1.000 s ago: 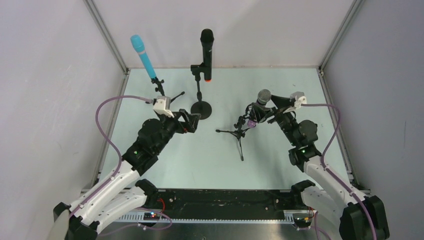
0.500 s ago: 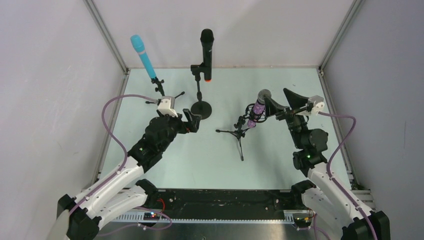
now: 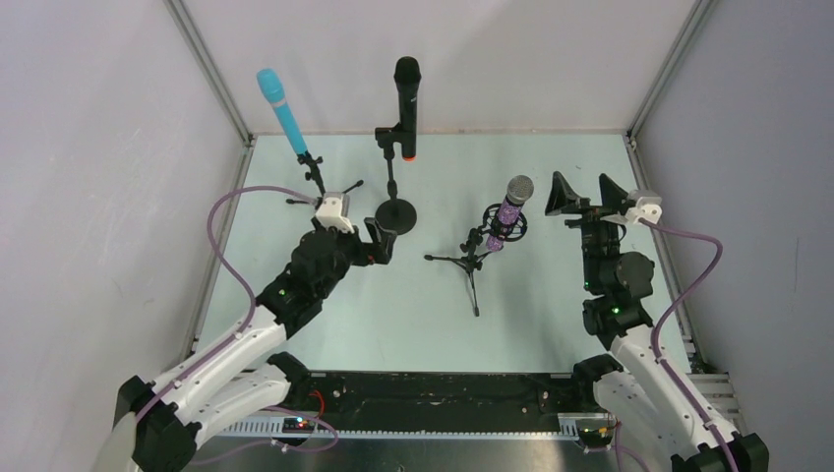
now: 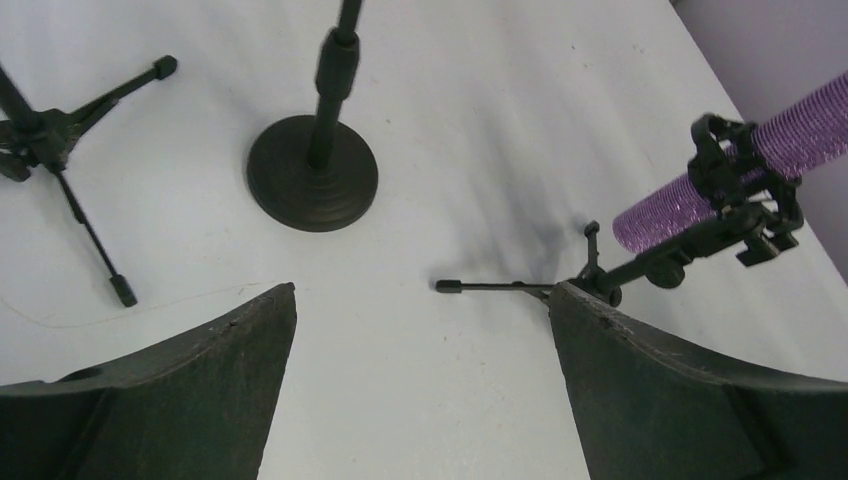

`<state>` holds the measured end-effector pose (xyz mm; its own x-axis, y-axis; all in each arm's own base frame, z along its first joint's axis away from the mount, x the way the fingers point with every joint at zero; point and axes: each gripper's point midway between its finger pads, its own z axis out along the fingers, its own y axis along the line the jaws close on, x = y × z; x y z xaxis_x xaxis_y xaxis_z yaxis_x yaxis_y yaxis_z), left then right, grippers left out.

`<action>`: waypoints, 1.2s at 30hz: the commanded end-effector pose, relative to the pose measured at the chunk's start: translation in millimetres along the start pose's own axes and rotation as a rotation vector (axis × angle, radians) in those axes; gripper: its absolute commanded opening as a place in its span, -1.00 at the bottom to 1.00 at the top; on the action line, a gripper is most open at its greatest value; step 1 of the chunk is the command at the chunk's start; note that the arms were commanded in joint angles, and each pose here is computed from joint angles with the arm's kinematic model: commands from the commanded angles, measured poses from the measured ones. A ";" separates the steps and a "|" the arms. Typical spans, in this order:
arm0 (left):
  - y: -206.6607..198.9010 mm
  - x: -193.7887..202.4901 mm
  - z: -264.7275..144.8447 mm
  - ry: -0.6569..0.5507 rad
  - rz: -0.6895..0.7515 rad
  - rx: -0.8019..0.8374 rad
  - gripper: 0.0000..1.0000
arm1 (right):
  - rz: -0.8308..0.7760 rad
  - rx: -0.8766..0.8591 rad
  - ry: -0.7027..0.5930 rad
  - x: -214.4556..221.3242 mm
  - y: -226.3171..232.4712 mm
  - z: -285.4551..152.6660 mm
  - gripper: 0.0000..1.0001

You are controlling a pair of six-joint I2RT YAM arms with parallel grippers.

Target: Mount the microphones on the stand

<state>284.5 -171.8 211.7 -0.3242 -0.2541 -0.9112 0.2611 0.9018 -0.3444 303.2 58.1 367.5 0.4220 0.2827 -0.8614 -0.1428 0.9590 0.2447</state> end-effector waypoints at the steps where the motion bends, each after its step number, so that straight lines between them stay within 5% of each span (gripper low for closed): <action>1: -17.7 -0.7 3.1 0.022 0.094 0.110 0.99 | -0.071 0.125 0.050 4.3 -31.6 7.6 0.99; 9: -19.7 -4.5 19.9 0.049 0.165 0.110 0.99 | -0.049 0.320 0.367 92.3 -97.1 -18.4 0.99; 21: 31.6 -17.5 45.3 0.060 0.242 -0.025 0.99 | -0.114 0.451 0.606 178.2 -144.0 -96.2 0.99; 30: 97.1 -52.4 24.6 -0.081 0.248 -0.252 0.99 | -0.180 0.384 0.597 200.9 -142.1 -107.0 0.99; 36: 126.0 -27.9 -4.8 -0.157 0.270 -0.349 0.99 | -0.180 0.270 0.433 185.9 -122.8 -101.9 0.99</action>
<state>331.8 -76.4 198.9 -0.2171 -0.0513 -0.9748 0.0863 0.9937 -0.0715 302.6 -15.6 94.0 -0.2002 0.1675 -0.9653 0.2253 0.9667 0.1211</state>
